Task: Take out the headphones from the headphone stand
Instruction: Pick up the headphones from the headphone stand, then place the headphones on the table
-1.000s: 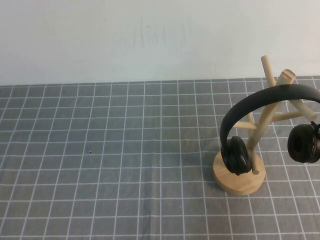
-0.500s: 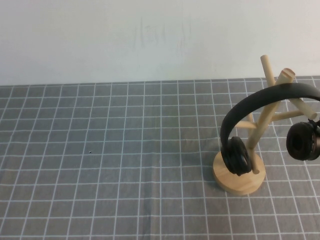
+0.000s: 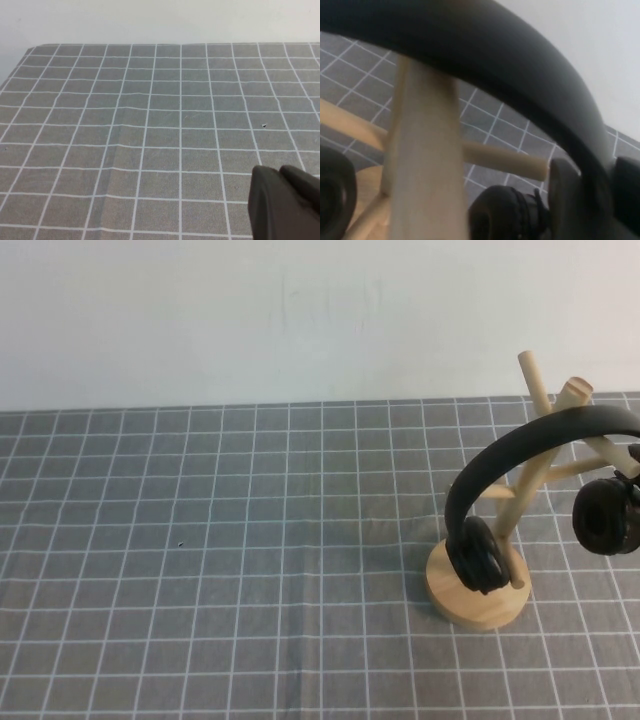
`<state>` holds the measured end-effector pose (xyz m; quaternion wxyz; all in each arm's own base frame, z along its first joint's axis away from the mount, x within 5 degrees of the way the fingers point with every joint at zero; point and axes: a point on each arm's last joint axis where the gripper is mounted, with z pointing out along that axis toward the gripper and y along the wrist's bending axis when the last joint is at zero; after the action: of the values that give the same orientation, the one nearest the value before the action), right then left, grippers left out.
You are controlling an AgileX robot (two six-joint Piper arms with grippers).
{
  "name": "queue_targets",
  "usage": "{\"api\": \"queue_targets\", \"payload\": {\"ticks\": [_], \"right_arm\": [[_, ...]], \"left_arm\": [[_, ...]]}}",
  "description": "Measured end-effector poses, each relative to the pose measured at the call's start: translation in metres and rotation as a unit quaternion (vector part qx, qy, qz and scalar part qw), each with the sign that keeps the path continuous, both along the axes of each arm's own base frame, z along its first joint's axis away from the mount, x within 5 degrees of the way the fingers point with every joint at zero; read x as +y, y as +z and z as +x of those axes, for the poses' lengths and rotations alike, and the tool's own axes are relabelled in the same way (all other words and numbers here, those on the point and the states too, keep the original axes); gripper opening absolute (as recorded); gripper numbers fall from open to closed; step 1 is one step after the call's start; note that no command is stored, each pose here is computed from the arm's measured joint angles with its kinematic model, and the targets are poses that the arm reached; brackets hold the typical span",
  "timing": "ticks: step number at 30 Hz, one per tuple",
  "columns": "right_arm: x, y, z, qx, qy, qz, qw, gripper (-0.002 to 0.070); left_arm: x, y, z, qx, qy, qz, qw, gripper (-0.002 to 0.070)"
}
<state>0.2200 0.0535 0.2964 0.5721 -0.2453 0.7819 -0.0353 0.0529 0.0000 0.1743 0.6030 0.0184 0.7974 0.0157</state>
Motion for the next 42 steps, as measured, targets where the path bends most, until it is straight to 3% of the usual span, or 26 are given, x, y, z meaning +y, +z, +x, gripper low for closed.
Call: {"api": "queue_targets", "payload": {"ticks": [1,2,8,16,24,28,32,35,42], "right_arm": [[0.003,0.000,-0.001,0.001,0.008,0.000,1.000,0.0007],[0.007,0.000,-0.003,0.002,0.018,0.000,1.000,-0.0006],[0.021,0.010,-0.016,-0.016,0.059,0.002,0.998,-0.0006],[0.009,0.048,-0.059,-0.097,0.069,0.036,0.992,-0.0006],[-0.013,0.083,-0.089,-0.116,0.029,0.077,0.990,-0.0006],[-0.037,0.095,-0.087,-0.045,-0.078,0.070,0.993,-0.0006],[-0.062,0.095,-0.077,0.075,-0.205,0.047,0.975,-0.0006],[-0.064,0.091,-0.072,0.095,-0.222,0.048,0.969,-0.0006],[-0.066,0.058,-0.056,0.244,-0.254,0.023,0.936,-0.0006]], "left_arm": [[0.000,0.000,0.000,0.000,0.000,0.000,1.000,-0.0004],[0.000,0.000,0.000,0.000,0.000,0.000,1.000,-0.0004],[0.000,0.000,0.000,0.000,0.000,0.000,1.000,-0.0004],[0.000,0.000,0.000,0.000,0.000,0.000,1.000,-0.0004],[0.000,0.000,0.000,0.000,0.000,0.000,1.000,-0.0004],[0.000,0.000,0.000,0.000,0.000,0.000,1.000,-0.0004],[0.000,0.000,0.000,0.000,0.000,0.000,1.000,-0.0004],[0.000,0.000,0.000,0.000,0.000,0.000,1.000,-0.0004],[0.000,0.000,0.000,0.000,0.000,0.000,1.000,-0.0004]]}}
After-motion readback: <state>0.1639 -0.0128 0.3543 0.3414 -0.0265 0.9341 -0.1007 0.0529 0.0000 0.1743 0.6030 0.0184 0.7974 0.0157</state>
